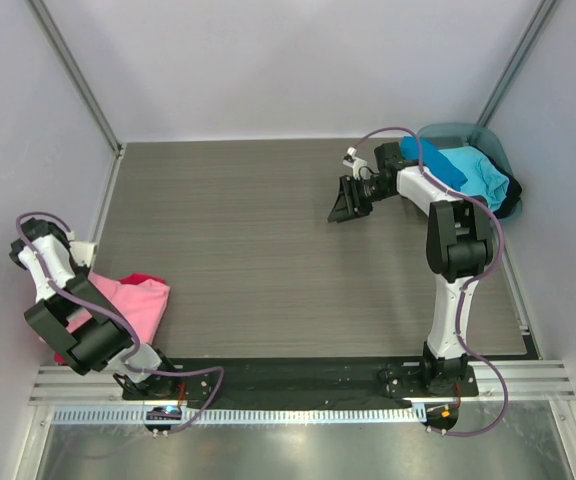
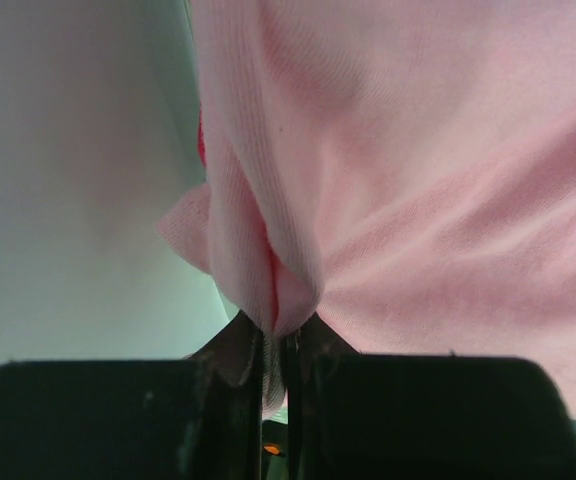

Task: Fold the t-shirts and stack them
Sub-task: Neatly place the folded tshirt to the corner, then reset both grippers

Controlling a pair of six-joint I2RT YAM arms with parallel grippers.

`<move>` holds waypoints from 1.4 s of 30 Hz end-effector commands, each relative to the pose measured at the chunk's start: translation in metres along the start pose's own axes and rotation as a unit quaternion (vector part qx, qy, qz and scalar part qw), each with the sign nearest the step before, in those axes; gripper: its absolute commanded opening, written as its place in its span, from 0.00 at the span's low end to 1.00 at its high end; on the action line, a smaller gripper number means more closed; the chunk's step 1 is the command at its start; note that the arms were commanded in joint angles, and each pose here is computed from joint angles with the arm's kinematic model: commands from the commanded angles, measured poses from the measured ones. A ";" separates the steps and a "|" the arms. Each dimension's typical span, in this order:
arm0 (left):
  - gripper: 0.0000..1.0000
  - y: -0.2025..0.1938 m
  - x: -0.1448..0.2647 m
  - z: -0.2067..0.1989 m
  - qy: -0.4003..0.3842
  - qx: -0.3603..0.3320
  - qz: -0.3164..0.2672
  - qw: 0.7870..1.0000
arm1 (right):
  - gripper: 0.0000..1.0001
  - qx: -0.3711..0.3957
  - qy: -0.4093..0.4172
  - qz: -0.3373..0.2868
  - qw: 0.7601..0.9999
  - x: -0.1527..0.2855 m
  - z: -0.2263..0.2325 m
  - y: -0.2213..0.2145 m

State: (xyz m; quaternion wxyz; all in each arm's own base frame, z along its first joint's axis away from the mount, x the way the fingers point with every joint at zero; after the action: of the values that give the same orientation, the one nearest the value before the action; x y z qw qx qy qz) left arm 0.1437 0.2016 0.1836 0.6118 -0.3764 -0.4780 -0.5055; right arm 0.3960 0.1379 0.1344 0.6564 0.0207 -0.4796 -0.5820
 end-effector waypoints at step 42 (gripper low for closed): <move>1.00 0.213 0.154 -0.188 -0.137 -0.034 -0.328 0.934 | 0.99 0.139 -0.286 -0.172 0.932 0.070 0.000 0.119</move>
State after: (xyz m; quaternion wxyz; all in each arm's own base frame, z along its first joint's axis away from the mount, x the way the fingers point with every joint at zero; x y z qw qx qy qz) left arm 0.3749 0.0537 0.2876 0.3539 -0.2649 -0.6082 -0.6593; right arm 0.4388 0.1279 0.1770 0.5246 0.0121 -0.6339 -0.5682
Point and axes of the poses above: each gripper's point midway between its finger pads, its own x axis back along the fingers, its own z axis along the line the jaws close on, y = z × x, the point moved 8 cm from there along x, back along the fingers, and after that the axes turned 14 degrees about x, right-handed, at the moved point
